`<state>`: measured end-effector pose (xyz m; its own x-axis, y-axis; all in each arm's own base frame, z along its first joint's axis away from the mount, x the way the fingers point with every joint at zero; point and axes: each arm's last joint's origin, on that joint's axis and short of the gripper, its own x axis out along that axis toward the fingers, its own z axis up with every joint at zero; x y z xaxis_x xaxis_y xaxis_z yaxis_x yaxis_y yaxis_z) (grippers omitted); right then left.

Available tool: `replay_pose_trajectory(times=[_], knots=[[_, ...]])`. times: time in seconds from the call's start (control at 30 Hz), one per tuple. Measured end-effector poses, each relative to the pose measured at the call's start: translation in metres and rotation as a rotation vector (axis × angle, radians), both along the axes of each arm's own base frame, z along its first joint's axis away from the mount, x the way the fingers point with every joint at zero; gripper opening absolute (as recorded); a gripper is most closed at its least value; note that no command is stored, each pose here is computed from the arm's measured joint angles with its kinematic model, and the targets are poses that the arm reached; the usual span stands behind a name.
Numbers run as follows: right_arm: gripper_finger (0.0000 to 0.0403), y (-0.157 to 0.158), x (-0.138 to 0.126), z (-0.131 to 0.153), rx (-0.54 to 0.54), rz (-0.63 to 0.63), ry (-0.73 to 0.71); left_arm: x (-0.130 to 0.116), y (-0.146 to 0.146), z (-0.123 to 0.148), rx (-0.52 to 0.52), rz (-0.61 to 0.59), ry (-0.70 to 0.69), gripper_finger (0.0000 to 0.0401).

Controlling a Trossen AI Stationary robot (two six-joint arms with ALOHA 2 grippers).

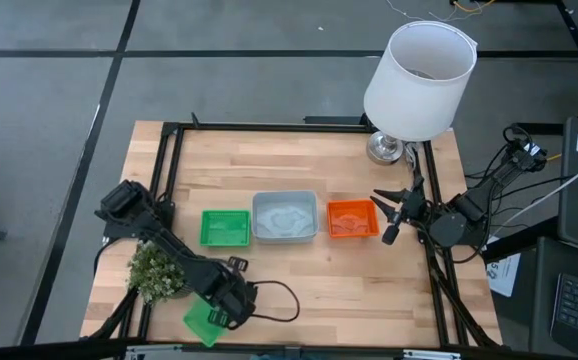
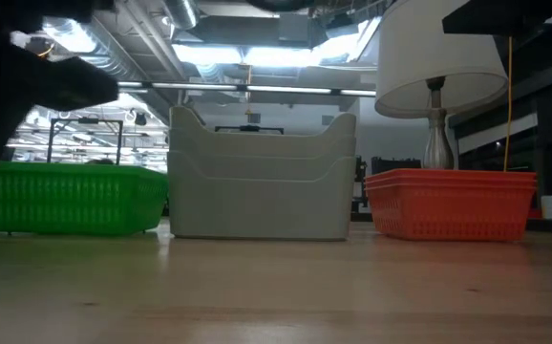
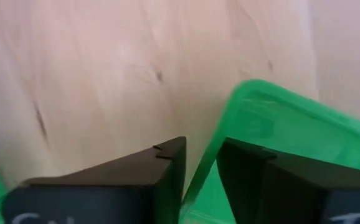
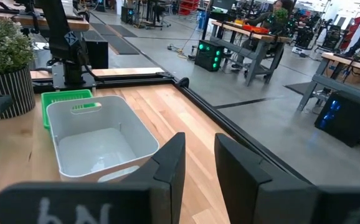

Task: Stack baskets by color
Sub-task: Stack the bottom right green bin on top of the top green bin

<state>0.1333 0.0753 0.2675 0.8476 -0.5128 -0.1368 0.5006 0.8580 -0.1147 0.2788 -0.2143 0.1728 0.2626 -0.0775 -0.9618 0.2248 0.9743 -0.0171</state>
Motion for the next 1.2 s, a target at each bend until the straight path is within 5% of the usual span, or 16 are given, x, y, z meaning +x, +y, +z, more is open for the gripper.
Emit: replay_pose_trajectory(times=[0.17, 0.47, 0.6, 0.87, 1.1, 1.2], knots=[[0.0087, 0.0, 0.0, 0.0, -0.001, 0.0, 0.0, 0.011, 0.015, 0.003, -0.011, 0.06, -0.009, 0.001], [0.0087, 0.0, 0.0, 0.0, -0.002, 0.0, 0.002, 0.033, 0.031, 0.035, 0.019, 0.022, -0.07, 0.0001], [0.0087, 0.0, 0.0, 0.0, -0.002, 0.0, 0.002, 0.036, 0.034, 0.07, 0.033, 0.027, -0.029, 0.0], [0.0087, 0.0, 0.0, -0.001, -0.01, 0.001, 0.01, 0.026, 0.053, 0.156, 0.243, 0.045, -0.008, 0.0], [0.0087, 0.0, 0.0, -0.001, -0.01, 0.002, 0.011, 0.022, 0.086, 0.203, 0.452, -0.454, -0.02, 0.0], [0.0087, -0.001, -0.001, -0.002, -0.022, 0.002, 0.028, 0.023, 0.105, 0.208, 0.491, -0.559, 0.006, 0.0]])
